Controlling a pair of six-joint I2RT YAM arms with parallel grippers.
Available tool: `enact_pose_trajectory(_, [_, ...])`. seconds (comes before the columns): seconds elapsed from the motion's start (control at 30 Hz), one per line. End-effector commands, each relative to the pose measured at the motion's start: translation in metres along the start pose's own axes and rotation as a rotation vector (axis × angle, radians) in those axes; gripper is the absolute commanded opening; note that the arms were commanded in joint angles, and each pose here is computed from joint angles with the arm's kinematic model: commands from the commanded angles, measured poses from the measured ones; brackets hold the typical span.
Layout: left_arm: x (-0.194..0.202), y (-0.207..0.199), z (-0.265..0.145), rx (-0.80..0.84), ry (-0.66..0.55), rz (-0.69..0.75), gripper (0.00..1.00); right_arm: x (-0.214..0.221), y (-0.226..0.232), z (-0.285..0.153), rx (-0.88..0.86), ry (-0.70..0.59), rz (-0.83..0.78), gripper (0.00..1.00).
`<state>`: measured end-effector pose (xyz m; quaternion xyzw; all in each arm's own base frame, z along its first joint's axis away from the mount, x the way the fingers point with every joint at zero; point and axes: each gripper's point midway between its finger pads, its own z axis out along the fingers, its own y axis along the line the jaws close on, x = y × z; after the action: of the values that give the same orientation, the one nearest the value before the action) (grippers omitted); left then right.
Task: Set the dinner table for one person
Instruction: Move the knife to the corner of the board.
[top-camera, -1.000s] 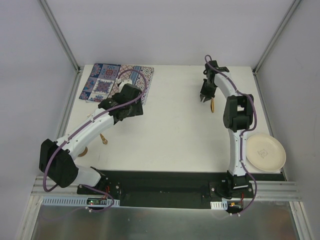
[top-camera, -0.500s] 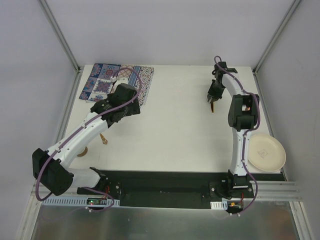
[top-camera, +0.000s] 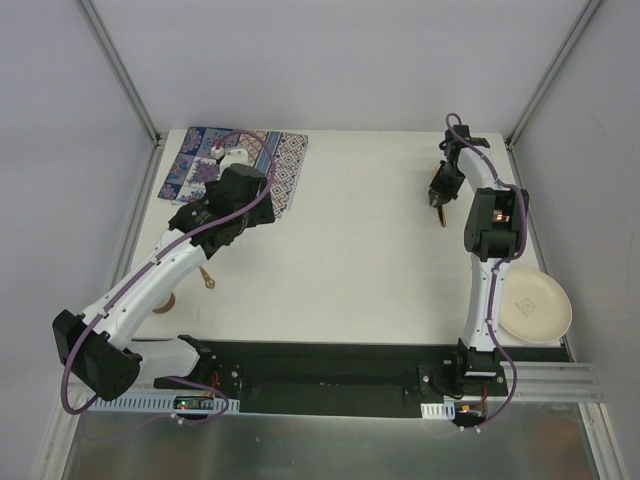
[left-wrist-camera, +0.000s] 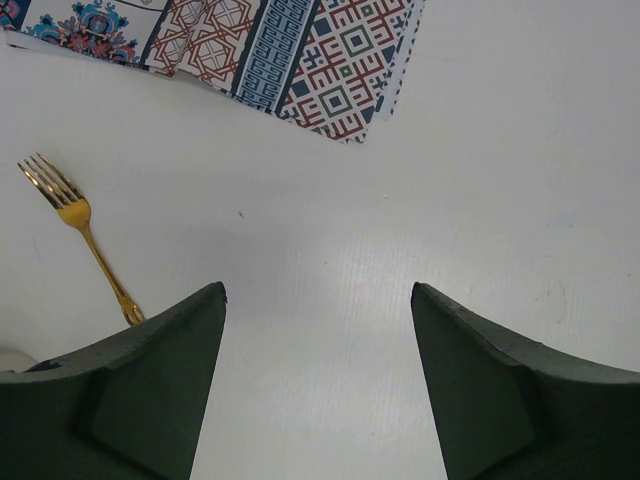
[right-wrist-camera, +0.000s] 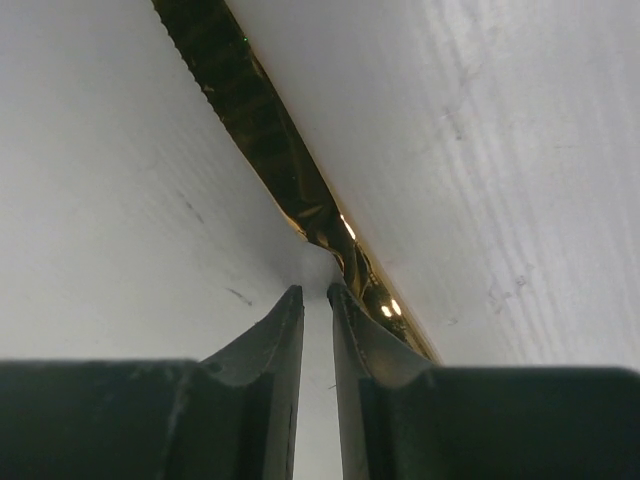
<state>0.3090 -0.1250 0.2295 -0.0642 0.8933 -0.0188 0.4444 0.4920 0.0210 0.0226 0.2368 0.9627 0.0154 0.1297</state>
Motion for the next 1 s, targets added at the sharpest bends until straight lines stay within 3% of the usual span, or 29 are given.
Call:
enact_pose_trajectory(0.0, [-0.016,0.006,-0.012,-0.005,-0.046,-0.006,0.74,-0.011,-0.042,-0.004,0.097,-0.011,0.048,0.21])
enact_pose_trajectory(0.5, [-0.008,0.010,-0.007,-0.029,-0.025,-0.009,0.74,-0.024,-0.096,-0.014,0.144,-0.033,0.114,0.21])
enact_pose_trajectory(0.73, [-0.002,0.005,0.026,-0.110,-0.003,-0.032,0.75,-0.028,-0.046,-0.039,-0.022,-0.078,0.065,0.31])
enact_pose_trajectory(0.97, [-0.007,0.006,0.075,-0.246,-0.070,-0.134,0.75,0.003,0.043,-0.075,-0.186,-0.087,-0.134,0.44])
